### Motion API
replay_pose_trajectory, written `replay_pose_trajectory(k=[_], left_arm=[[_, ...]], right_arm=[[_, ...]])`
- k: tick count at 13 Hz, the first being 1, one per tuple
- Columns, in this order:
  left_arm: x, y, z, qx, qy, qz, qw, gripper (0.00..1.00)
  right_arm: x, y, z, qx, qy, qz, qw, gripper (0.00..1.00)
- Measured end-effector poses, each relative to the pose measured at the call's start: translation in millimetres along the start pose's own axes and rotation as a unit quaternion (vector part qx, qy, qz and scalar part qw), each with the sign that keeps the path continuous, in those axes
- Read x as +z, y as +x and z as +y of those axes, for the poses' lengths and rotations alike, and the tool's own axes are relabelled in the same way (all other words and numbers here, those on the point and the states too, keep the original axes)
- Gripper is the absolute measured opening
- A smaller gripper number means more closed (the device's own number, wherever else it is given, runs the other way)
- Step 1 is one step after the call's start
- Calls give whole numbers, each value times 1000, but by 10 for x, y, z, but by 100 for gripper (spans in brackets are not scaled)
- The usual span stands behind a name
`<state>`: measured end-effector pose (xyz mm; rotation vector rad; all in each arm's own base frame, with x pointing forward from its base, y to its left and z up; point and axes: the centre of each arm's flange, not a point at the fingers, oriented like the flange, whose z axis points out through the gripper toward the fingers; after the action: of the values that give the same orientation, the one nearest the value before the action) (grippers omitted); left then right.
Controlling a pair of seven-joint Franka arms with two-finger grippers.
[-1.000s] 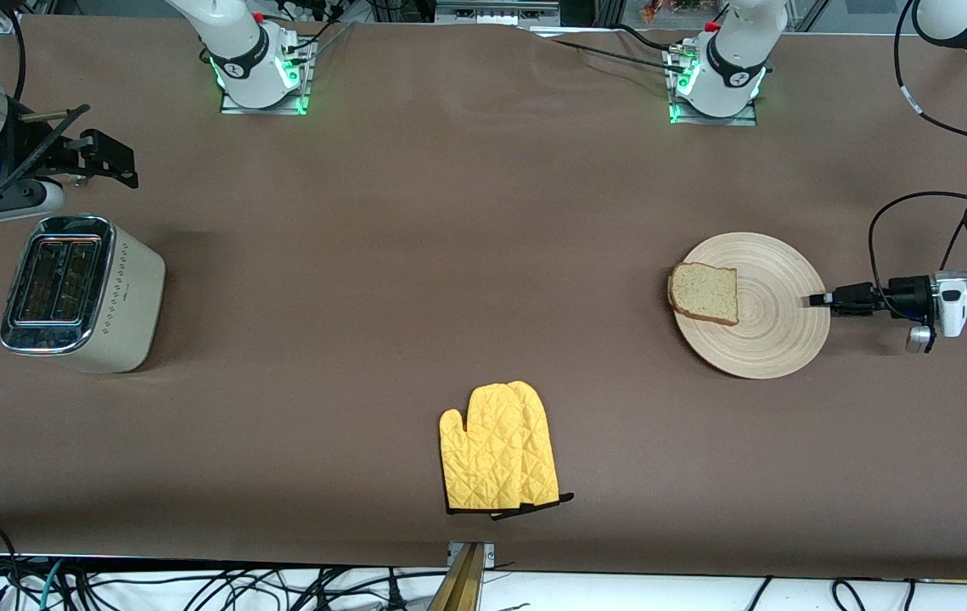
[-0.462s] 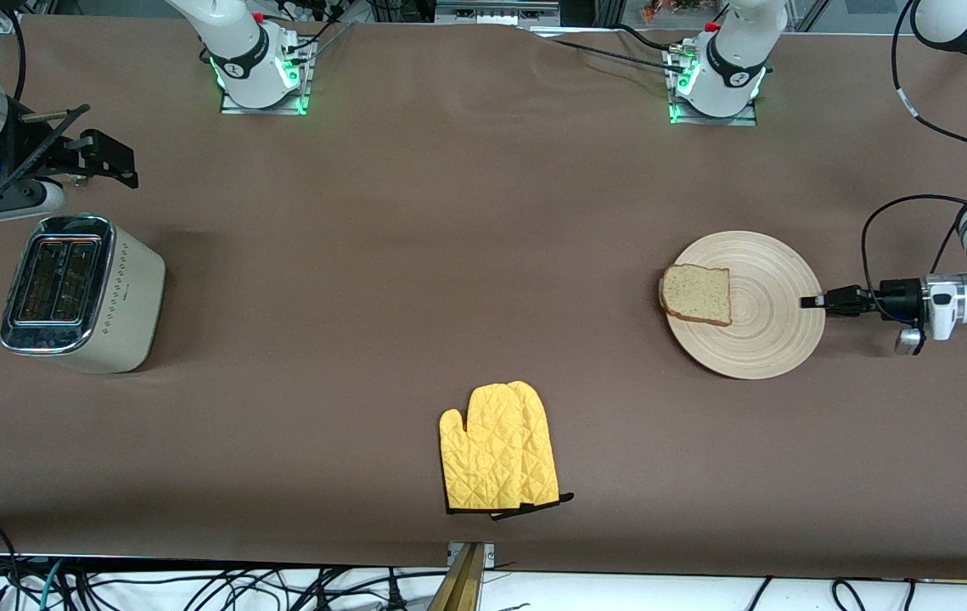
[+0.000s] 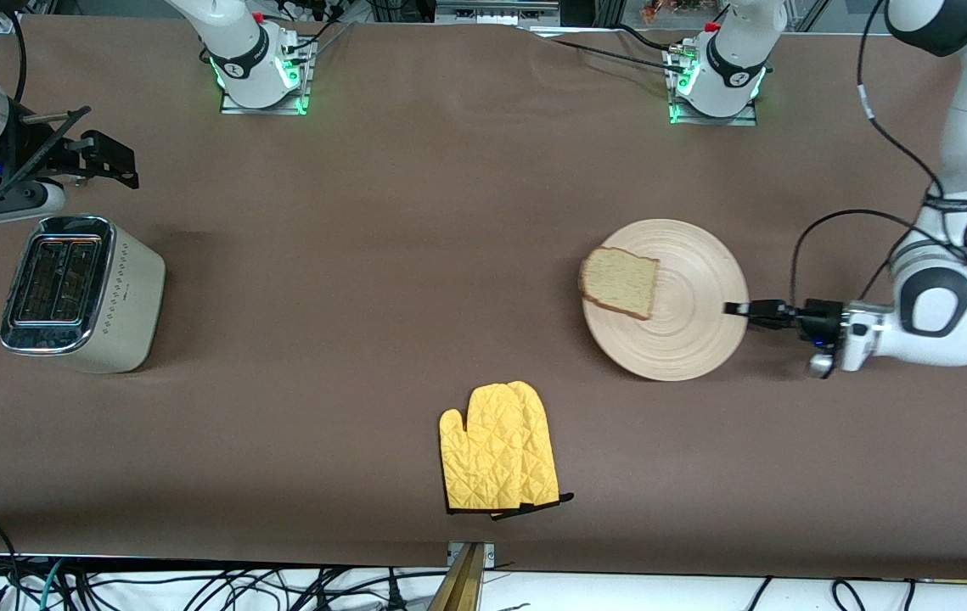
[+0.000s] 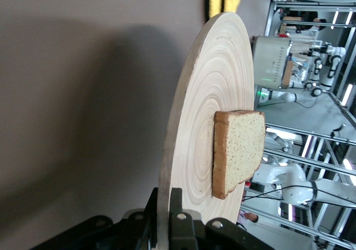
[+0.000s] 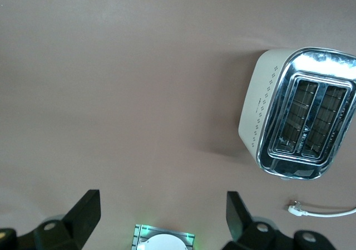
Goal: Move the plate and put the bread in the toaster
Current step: 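Slide the plate toward the toaster with the left gripper while the right gripper lifts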
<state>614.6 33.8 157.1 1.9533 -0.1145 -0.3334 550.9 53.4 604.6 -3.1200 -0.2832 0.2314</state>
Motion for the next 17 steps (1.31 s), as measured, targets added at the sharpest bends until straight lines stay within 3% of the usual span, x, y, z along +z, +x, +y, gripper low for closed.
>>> replay_pose_trajectory(k=[3, 6, 8, 12, 14, 17], left_arm=[[898, 363, 390, 21, 25, -15, 999, 9], [1704, 543, 580, 22, 30, 5, 999, 9], [2118, 567, 673, 25, 38, 1, 999, 9], [2428, 542, 603, 24, 52, -10, 998, 9], [2438, 534, 523, 28, 46, -9, 998, 9], [2416, 530, 454, 25, 44, -8, 999, 37]], right_arm=[[12, 4, 3, 0, 0, -1, 1000, 100], [24, 10, 3, 0, 0, -1, 1000, 100], [84, 50, 6, 0, 0, -2, 1000, 100], [233, 136, -8, -1, 10, -4, 1000, 100], [446, 224, -57, -1, 33, 3, 999, 100], [1077, 494, -383, 7, 80, 21, 997, 100]])
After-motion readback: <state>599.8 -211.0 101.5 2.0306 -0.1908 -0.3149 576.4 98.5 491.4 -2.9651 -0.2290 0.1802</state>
